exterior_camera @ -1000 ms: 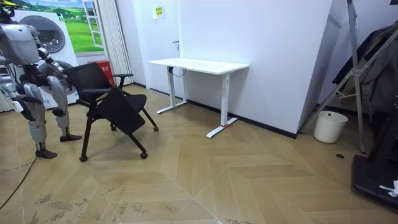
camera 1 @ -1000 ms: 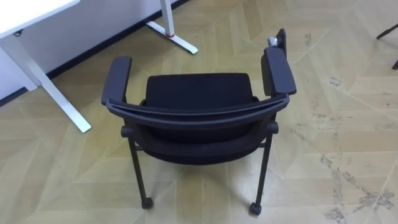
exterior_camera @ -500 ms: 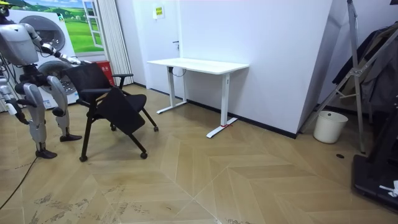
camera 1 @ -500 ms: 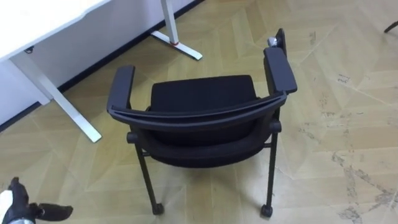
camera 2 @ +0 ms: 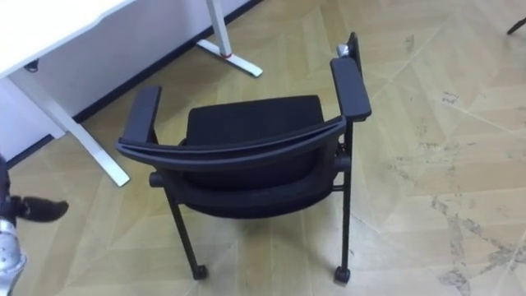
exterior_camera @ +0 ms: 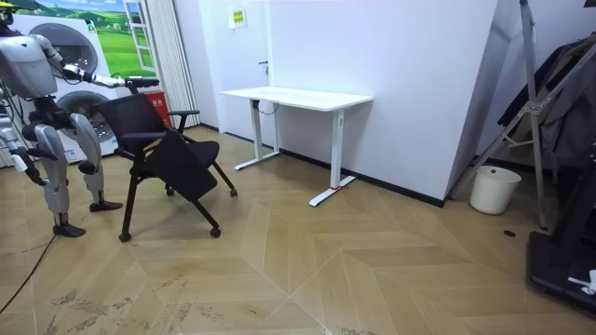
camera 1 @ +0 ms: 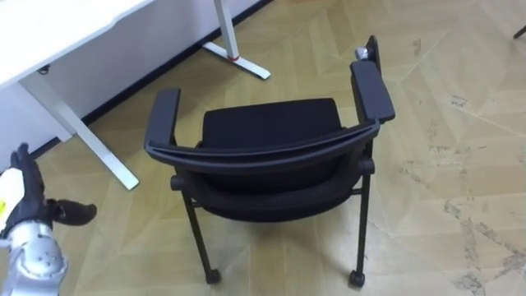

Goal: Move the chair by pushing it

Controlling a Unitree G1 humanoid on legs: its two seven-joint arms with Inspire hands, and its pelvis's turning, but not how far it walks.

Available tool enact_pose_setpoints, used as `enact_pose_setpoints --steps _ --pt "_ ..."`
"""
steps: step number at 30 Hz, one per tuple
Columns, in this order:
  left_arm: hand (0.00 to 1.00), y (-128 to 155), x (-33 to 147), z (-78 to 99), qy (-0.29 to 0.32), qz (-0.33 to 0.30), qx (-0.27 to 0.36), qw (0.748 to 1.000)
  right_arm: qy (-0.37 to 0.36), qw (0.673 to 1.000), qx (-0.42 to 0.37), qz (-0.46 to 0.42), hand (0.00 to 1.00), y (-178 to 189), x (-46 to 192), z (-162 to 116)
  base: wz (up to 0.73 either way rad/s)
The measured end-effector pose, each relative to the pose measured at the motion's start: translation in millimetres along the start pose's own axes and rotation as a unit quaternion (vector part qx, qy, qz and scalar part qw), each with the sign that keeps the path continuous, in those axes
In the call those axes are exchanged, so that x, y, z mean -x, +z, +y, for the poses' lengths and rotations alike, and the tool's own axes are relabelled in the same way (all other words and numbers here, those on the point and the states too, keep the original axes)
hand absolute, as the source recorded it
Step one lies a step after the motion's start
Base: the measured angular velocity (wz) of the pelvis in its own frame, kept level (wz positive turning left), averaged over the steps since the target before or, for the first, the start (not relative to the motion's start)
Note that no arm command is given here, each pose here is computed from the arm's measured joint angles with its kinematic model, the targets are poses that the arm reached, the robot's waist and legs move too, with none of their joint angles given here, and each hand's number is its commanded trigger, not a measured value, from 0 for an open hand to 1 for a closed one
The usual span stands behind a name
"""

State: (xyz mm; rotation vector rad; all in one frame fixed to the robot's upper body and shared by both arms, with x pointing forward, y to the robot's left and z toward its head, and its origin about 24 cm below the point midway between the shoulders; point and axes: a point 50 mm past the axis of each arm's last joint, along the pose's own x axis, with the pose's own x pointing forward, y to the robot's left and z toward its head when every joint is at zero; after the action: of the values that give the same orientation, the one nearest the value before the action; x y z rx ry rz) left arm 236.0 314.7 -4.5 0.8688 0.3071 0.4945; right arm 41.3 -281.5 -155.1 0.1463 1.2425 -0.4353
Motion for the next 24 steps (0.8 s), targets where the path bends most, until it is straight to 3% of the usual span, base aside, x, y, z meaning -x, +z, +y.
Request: enact_pose_setpoints --steps 8,14,24 --pt "0.0 37.5 4.4 -4.9 -0.005 -0.104 -0.084 0.991 0.019 1.0 -0.005 -0.002 0.0 1.5 -0.5 4.1 0.0" --pt "0.0 45.0 10.5 -18.9 -0.037 -0.125 -0.104 0.986 0.024 1.0 -0.006 -0.004 0.0 5.0 -1.6 8.5 0.0" --pt "0.0 70.2 22.1 -18.4 -0.032 -0.209 -0.189 0.959 0.033 0.999 -0.016 -0.007 0.0 9.3 -2.6 12.1 0.0"
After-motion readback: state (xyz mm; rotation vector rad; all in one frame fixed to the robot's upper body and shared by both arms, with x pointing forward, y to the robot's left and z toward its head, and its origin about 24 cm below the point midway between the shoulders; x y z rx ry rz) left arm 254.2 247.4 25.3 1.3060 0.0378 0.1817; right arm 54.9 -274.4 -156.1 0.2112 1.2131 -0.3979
